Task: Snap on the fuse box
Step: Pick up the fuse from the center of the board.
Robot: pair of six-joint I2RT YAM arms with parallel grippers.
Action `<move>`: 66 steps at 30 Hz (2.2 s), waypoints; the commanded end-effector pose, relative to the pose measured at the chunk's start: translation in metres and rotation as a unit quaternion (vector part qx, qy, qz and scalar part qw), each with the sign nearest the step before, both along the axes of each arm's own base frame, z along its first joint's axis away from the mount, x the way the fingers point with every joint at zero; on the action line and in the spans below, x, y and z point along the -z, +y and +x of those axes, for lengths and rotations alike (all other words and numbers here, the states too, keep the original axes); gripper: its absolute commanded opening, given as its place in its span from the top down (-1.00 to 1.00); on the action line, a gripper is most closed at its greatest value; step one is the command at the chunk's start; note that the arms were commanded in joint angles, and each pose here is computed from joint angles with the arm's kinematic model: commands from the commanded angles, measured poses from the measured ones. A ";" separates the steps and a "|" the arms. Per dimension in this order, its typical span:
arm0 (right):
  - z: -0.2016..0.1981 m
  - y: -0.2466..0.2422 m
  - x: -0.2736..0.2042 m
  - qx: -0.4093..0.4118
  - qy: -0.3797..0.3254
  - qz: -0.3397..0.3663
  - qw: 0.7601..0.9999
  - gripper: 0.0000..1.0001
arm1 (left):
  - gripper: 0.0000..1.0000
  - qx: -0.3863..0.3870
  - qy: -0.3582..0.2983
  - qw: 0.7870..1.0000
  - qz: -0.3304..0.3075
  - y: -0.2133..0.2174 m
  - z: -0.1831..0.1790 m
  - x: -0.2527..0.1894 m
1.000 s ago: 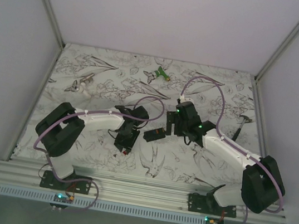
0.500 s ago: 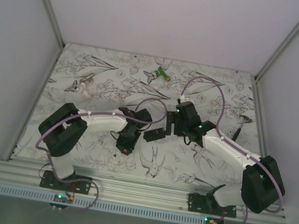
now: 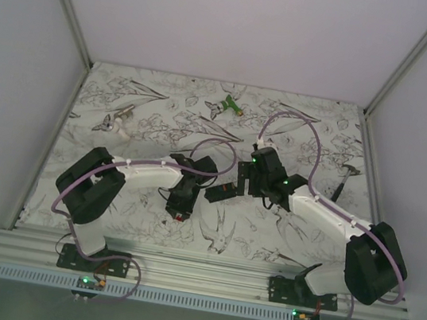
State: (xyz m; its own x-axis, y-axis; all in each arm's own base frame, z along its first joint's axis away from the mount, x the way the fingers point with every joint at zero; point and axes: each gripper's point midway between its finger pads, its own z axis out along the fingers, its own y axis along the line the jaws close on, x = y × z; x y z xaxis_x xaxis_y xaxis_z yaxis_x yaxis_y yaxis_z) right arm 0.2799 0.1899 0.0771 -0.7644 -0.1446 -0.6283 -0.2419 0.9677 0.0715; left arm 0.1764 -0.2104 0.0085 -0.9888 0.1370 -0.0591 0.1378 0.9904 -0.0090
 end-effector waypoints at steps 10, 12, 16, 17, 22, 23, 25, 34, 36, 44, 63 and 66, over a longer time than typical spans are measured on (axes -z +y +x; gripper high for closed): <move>0.004 0.007 -0.011 0.003 -0.017 0.033 0.999 -0.78 | 0.50 -0.038 -0.011 0.999 0.026 0.018 0.004 0.020; 0.003 0.011 -0.012 -0.003 -0.017 0.044 0.999 -0.78 | 0.56 -0.062 -0.015 0.998 0.004 0.017 0.010 0.019; 0.001 0.026 -0.017 -0.024 -0.029 0.075 0.996 -0.78 | 0.57 -0.120 -0.026 0.991 -0.048 0.010 0.026 0.013; -0.001 0.029 -0.017 -0.030 -0.028 0.081 0.996 -0.77 | 0.57 -0.137 -0.029 0.988 -0.059 0.009 0.029 0.011; -0.005 0.061 -0.022 -0.073 -0.045 0.128 0.988 -0.75 | 0.60 -0.212 -0.036 0.970 -0.117 -0.004 0.053 -0.002; -0.006 0.068 -0.024 -0.082 -0.051 0.138 0.986 -0.75 | 0.61 -0.225 -0.038 0.966 -0.125 -0.006 0.058 -0.007; -0.009 0.082 -0.028 -0.100 -0.064 0.159 0.980 -0.73 | 0.62 -0.253 -0.040 0.956 -0.141 -0.009 0.066 -0.016; -0.018 0.119 -0.064 -0.152 -0.141 0.287 0.935 -0.60 | 0.70 -0.378 -0.091 0.897 -0.211 -0.009 0.096 -0.067; -0.020 0.124 -0.072 -0.159 -0.159 0.311 0.923 -0.58 | 0.72 -0.398 -0.108 0.882 -0.229 -0.010 0.101 -0.081; -0.024 0.140 -0.111 -0.178 -0.231 0.386 0.875 -0.45 | 0.71 -0.427 -0.150 0.843 -0.292 -0.012 0.113 -0.130; -0.016 0.171 -0.102 -0.161 -0.258 0.438 0.846 0.01 | 0.74 -0.428 -0.142 0.820 -0.352 -0.024 0.111 -0.166; -0.014 0.171 -0.105 -0.158 -0.264 0.438 0.845 0.07 | 0.75 -0.427 -0.133 0.819 -0.359 -0.027 0.109 -0.168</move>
